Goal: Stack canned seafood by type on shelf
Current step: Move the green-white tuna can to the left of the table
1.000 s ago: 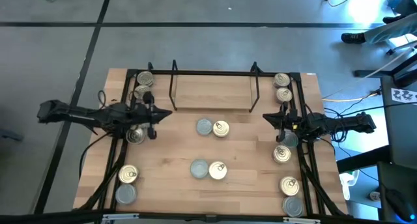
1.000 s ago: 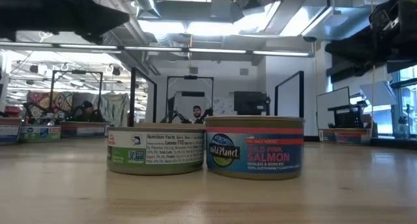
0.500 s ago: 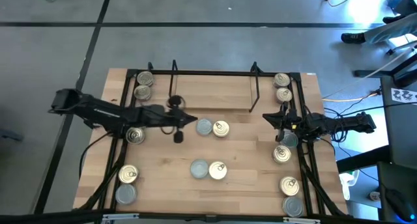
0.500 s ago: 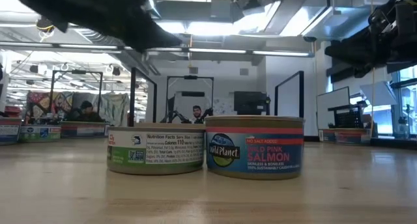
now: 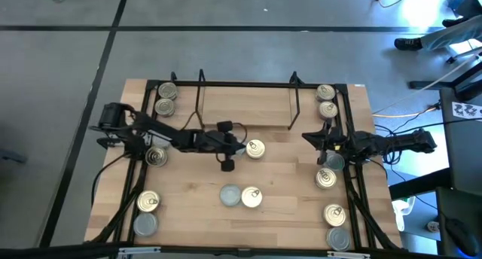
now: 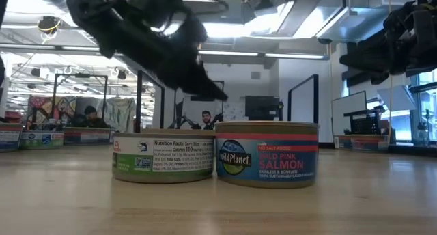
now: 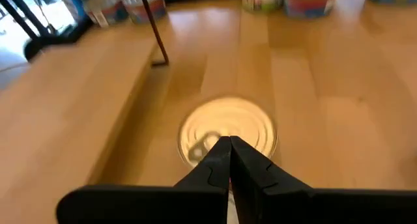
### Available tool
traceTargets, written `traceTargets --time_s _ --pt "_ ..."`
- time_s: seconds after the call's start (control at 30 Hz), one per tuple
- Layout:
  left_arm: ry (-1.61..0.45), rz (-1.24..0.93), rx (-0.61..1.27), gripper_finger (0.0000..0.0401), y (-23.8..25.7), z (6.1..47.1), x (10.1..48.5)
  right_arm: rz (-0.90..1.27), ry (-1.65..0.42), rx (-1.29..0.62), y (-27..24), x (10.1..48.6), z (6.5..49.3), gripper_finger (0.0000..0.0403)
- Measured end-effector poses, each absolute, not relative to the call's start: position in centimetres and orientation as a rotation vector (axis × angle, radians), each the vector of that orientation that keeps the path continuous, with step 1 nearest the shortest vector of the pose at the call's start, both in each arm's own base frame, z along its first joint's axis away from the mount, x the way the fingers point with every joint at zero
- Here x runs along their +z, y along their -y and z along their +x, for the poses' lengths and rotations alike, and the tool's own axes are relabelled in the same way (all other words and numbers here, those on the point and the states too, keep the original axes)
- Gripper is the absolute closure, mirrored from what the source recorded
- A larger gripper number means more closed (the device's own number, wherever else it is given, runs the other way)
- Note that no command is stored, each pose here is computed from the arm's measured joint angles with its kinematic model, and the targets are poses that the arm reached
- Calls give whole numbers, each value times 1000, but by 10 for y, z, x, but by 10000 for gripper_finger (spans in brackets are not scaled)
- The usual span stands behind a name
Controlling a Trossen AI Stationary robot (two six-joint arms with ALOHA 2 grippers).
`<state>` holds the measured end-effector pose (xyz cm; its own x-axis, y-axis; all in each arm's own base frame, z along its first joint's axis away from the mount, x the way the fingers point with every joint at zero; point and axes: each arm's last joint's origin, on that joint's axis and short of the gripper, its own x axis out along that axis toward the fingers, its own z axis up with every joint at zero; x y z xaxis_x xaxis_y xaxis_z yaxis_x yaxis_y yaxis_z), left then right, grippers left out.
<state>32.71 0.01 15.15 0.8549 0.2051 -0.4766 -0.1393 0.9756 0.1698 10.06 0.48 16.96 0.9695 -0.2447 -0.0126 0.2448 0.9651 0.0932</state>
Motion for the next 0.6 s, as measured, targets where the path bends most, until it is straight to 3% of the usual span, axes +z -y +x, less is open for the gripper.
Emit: traceTargets --time_s 0.33,0.6 --pt "-737 86 196 398 0 318 124 92 -64 -252 -6 164 105 382" --pt "-840 58 202 398 5 306 129 99 -93 -254 -6 161 107 382"
